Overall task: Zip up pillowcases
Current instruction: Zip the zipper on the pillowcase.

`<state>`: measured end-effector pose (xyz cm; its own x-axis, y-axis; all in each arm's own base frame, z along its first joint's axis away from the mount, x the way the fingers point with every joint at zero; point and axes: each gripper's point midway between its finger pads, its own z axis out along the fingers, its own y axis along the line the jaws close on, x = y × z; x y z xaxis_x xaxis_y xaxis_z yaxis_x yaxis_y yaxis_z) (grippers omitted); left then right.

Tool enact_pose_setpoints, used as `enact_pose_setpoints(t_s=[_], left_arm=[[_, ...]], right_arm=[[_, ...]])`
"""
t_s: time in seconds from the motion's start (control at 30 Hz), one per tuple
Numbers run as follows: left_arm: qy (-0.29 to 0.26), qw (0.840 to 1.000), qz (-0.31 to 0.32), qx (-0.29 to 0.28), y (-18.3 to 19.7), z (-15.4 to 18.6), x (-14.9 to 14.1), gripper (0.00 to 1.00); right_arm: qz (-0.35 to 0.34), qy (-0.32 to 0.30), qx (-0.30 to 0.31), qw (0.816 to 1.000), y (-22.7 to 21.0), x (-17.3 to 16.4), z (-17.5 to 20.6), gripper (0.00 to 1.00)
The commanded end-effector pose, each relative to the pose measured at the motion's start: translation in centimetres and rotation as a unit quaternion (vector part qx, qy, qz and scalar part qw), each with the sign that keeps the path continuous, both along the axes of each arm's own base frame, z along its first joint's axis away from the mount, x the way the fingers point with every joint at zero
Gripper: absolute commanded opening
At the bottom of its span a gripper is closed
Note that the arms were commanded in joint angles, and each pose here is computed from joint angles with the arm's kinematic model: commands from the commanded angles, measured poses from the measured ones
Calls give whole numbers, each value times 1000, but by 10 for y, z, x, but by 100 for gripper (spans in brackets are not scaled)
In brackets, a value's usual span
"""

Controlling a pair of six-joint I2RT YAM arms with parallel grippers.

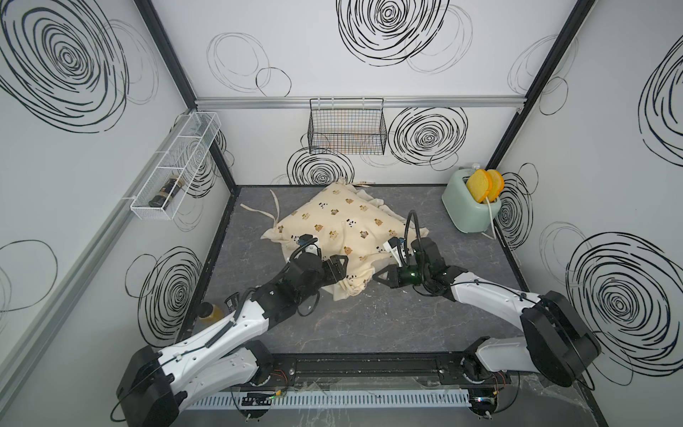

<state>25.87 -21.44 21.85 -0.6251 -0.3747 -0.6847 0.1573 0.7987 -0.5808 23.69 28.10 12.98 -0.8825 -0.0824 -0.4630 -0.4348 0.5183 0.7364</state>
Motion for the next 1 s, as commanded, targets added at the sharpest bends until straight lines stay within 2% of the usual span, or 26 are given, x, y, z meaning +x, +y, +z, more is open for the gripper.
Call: enact_pose_setpoints(t_s=[0.0, 0.07, 0.23, 0.33, 0.4, 0.47, 0.53, 0.63, 0.7, 0.77, 0.83, 0.97], left_arm=[[-77, 976, -17, 203, 20, 11, -17, 69], [-104, 961, -53, 250, 3, 14, -30, 67], [-152, 903, -125, 381, -39, -1, -57, 85], [-173, 878, -107, 433, -51, -8, -52, 95], [-175, 869, -100, 451, -56, -14, -45, 96], [-170, 872, -85, 452, -55, -14, -37, 95], [-174, 881, -79, 433, -54, -9, -31, 94], [-186, 896, -92, 392, -59, -4, -28, 93], [-183, 900, -100, 382, -60, -8, -27, 90], [-177, 900, -115, 382, -63, -13, -29, 88], [-175, 893, -136, 392, -67, -20, -34, 89], [-169, 883, -168, 405, -69, -32, -41, 99]], right_arm=[[-16, 13, 1, 1000, 3, 6, 22, 0], [-22, 23, 1, 999, 4, 9, 27, 0], [-24, 48, 9, 999, 2, 12, 38, 0], [-22, 52, 5, 998, 0, 12, 41, 0], [-18, 52, 5, 998, -1, 10, 43, 0], [-15, 50, 5, 999, -2, 8, 45, 0], [-13, 49, 4, 999, -3, 6, 46, 0], [-6, 49, 12, 999, -2, 2, 49, 0], [-1, 51, 19, 999, -1, 0, 52, 0], [-1, 49, 24, 999, -1, -1, 56, 0], [-1, 47, 29, 998, -1, 0, 59, 0], [-1, 46, 30, 998, 0, 1, 62, 0]])
